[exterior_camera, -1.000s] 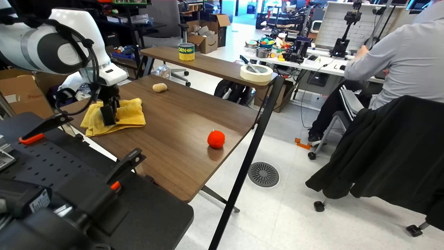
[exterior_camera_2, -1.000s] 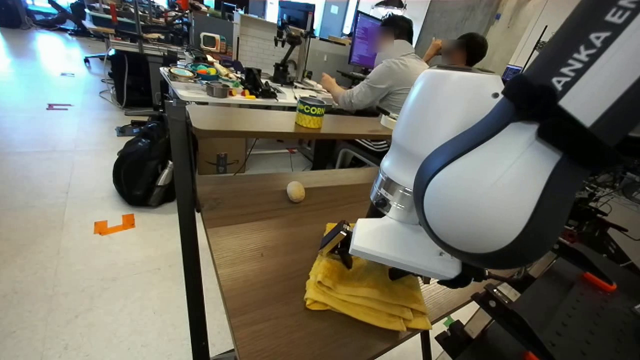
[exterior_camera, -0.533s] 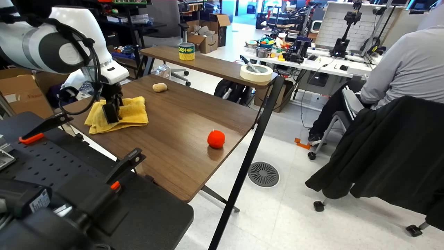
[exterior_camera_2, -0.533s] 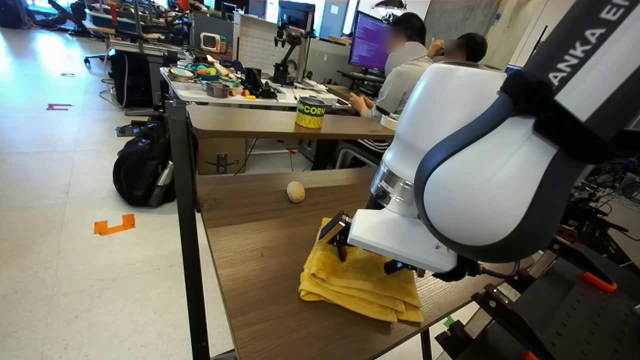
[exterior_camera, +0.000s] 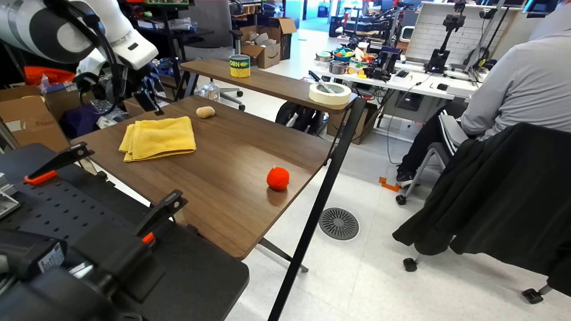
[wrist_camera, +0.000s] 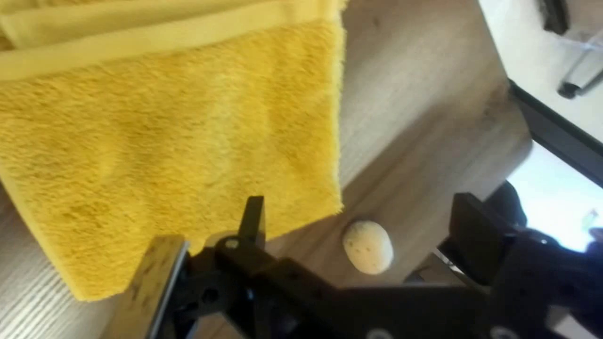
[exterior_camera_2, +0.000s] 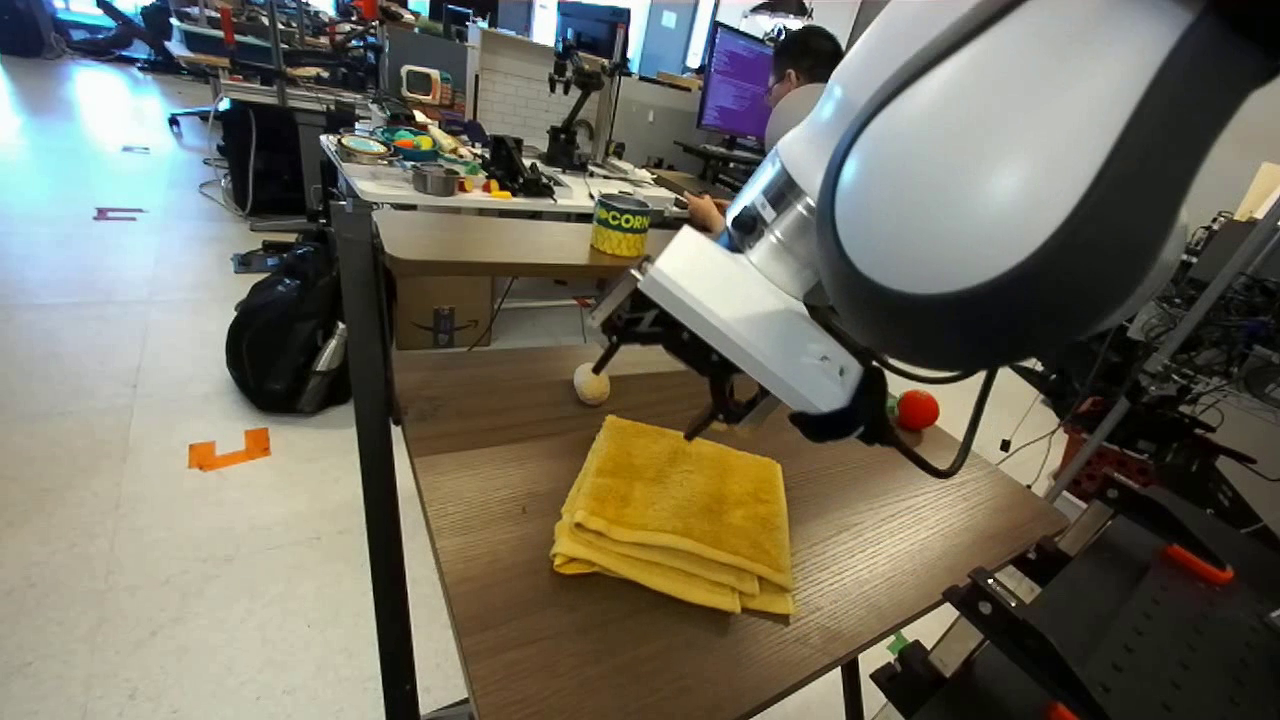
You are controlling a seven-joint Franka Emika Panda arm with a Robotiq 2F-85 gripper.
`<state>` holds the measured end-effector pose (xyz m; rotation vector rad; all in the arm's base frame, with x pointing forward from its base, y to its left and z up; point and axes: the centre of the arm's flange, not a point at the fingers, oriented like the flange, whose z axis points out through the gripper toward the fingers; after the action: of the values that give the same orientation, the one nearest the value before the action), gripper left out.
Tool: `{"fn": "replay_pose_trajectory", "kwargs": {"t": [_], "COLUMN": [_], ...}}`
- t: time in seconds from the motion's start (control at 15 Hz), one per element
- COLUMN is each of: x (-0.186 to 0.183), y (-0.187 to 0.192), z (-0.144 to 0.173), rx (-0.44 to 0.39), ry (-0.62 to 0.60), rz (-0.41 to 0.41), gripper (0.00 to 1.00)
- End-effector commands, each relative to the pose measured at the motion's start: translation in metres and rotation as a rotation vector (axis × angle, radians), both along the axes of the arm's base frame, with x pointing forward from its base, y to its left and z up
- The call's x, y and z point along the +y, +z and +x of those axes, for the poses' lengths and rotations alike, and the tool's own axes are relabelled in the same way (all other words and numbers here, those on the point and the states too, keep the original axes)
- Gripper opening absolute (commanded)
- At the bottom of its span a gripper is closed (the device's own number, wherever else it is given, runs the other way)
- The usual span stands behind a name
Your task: Use the yellow towel to wipe the table, then move the brown object to the right corner closest to you
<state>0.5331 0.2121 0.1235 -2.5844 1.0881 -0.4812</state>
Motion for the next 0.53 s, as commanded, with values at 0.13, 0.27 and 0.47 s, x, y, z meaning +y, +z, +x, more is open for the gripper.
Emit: {"fn": "replay_pose_trajectory", "kwargs": {"t": [0.13,0.27,0.47], "x": [0.015,0.018,0.024], "y": [0.011,0.008,-0.003], "z": [0.064,0.087,0.119], "rx": [-0.212,-0.223,-0.192], "ry": [-0.132,-0.141,-0.110], "rz": [-0.050,-0.107,-0.226], "gripper": [1.00,1.00,1.00]}}
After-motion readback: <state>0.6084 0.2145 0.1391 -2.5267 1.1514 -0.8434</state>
